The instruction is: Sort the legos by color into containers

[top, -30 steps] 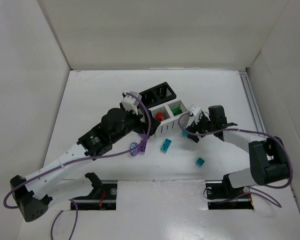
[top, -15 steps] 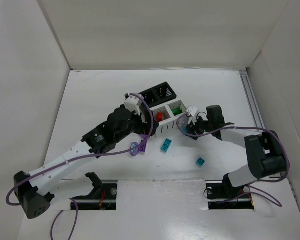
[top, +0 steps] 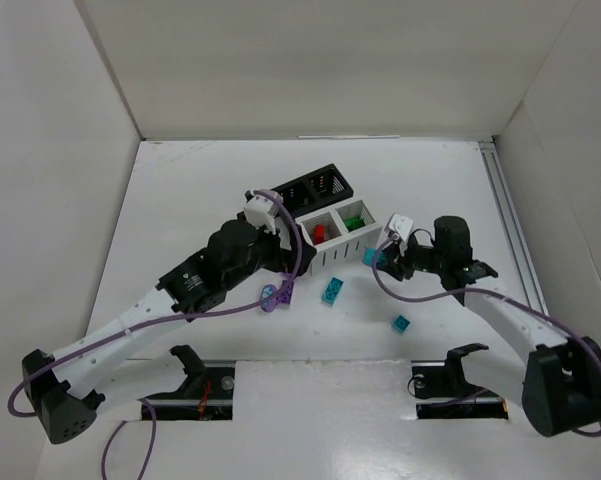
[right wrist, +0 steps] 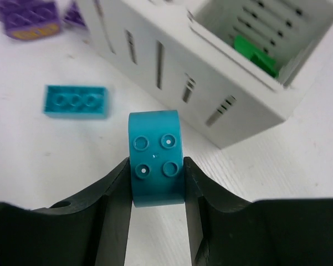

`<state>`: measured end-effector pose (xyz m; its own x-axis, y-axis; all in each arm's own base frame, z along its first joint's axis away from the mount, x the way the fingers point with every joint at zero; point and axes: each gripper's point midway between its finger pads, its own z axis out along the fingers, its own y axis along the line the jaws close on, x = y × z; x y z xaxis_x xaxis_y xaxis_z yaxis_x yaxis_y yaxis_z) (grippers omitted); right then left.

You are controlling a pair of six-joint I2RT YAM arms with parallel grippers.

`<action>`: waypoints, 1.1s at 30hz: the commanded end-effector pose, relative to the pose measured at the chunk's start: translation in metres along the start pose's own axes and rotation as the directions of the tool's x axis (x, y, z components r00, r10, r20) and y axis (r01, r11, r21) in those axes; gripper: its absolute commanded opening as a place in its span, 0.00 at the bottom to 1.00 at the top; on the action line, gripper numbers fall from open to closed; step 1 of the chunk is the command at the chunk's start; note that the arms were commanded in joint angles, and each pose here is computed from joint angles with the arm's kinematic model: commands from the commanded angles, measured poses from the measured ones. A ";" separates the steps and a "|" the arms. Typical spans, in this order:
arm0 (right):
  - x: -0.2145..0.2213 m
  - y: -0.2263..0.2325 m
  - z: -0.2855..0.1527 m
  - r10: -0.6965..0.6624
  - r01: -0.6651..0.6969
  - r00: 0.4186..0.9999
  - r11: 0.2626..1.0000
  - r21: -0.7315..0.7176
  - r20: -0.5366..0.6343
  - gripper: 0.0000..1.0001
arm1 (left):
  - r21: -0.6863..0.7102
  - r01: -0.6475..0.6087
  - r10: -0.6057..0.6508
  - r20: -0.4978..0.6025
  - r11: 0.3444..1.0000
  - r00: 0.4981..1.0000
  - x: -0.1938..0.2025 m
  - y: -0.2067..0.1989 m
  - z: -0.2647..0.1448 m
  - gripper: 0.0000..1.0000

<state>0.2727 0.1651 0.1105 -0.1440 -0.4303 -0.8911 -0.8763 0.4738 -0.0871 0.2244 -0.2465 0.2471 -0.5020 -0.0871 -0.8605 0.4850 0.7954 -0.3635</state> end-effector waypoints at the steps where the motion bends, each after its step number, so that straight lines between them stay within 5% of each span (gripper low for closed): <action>1: -0.045 0.035 -0.022 -0.055 0.073 0.989 0.989 -0.128 0.136 0.13 | 0.090 -0.005 0.002 0.040 0.996 0.999 -0.005 -0.012 -0.008 1.00; 7: -0.113 0.074 -0.060 -0.110 0.209 0.925 0.947 -0.245 0.365 0.12 | 0.399 -0.125 0.093 0.099 0.909 0.991 -0.005 -0.063 -0.023 1.00; 14: -0.160 0.066 -0.075 -0.190 0.306 0.875 0.930 -0.204 0.446 0.12 | 0.368 -0.107 0.087 0.069 0.924 0.994 0.005 -0.054 -0.019 1.00; 20: -0.187 0.033 -0.069 -0.217 0.292 0.879 0.949 -0.120 0.424 0.12 | 0.140 0.030 -0.034 0.029 0.990 0.999 0.026 -0.007 -0.014 1.00; 33: -0.221 -0.044 -0.003 -0.167 0.202 0.922 0.977 -0.067 0.349 0.12 | -0.120 0.185 -0.186 0.008 0.975 0.983 0.061 0.046 -0.005 1.00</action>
<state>0.3156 0.2338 0.2933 0.1343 -0.2021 -0.9701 -0.9492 0.2548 -0.1845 0.2012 -0.2236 0.1824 -0.5865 -0.1615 -0.7936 0.3946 0.7987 -0.4542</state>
